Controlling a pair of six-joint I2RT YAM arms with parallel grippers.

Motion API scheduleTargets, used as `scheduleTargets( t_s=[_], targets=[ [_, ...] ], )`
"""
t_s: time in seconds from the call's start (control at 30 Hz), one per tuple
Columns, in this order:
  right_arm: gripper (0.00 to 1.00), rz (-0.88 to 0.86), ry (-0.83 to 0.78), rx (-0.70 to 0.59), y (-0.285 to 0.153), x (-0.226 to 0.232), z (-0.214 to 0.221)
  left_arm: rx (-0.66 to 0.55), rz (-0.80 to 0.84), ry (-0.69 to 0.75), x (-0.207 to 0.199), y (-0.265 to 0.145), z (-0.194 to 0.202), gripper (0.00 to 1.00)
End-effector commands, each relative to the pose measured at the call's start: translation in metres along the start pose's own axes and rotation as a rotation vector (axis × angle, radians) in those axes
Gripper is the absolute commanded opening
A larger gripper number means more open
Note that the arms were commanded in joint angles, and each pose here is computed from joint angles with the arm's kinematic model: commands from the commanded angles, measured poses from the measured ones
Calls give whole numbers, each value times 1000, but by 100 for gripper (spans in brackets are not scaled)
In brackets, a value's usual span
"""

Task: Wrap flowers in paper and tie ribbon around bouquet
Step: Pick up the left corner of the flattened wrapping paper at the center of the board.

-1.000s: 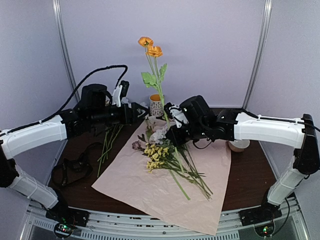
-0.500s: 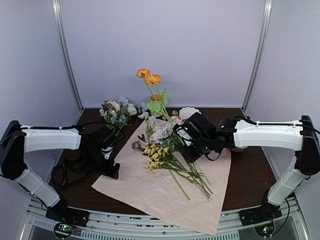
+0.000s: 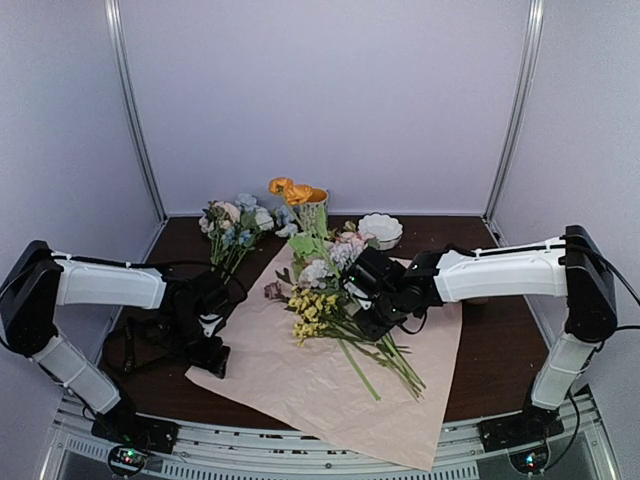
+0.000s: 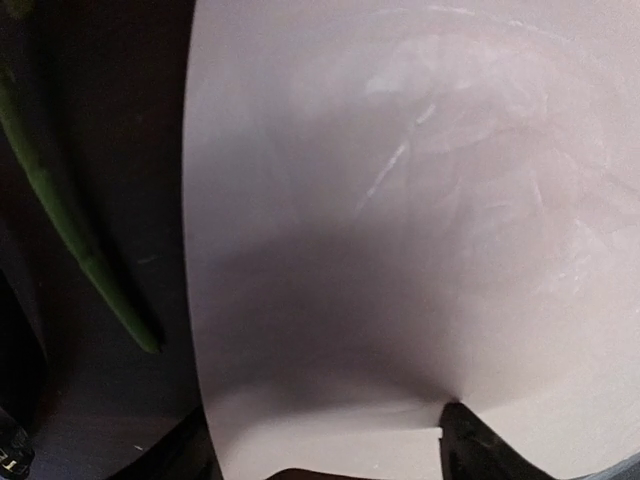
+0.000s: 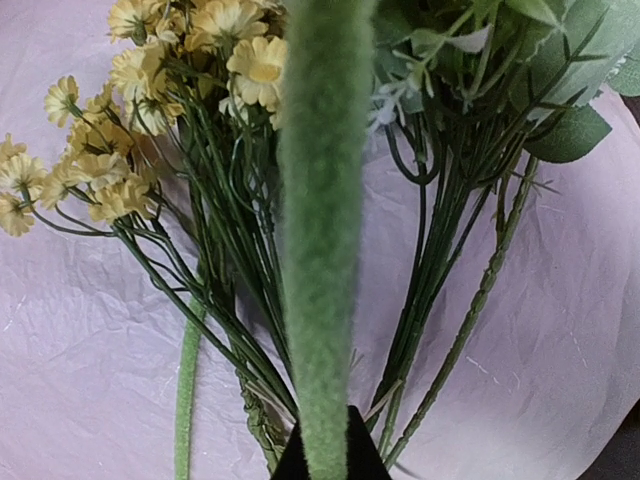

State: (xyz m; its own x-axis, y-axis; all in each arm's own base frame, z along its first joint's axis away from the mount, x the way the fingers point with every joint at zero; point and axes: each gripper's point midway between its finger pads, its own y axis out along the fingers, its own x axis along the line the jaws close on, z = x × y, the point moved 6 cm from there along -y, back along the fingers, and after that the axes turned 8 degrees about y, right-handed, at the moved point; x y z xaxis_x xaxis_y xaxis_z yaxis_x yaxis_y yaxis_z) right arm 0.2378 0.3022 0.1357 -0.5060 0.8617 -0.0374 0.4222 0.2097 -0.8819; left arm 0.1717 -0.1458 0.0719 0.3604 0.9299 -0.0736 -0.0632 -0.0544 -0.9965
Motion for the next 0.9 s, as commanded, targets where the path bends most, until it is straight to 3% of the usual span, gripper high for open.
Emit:
scheduleTargets(
  t_s=[0.0,0.23,0.43,0.73,0.87],
  targets=[
    [0,8,25,-21,-5,2,-8,39,52,31,-6,19,1,65],
    [0,4,26,-49,-16,1,-16,17,-12,32,1,16,-3,0],
    [0,-59,41,-54,-23,9,-23,-32,-59,34,3,3,-15,0],
    [0,-313,143,-40,-18,48,-39,-204,-223,-52,46,-56,-39,0],
    [2,-337,173,-55,-16,57,-54,-216,-269,-67,62,-65,-43,0]
  ],
)
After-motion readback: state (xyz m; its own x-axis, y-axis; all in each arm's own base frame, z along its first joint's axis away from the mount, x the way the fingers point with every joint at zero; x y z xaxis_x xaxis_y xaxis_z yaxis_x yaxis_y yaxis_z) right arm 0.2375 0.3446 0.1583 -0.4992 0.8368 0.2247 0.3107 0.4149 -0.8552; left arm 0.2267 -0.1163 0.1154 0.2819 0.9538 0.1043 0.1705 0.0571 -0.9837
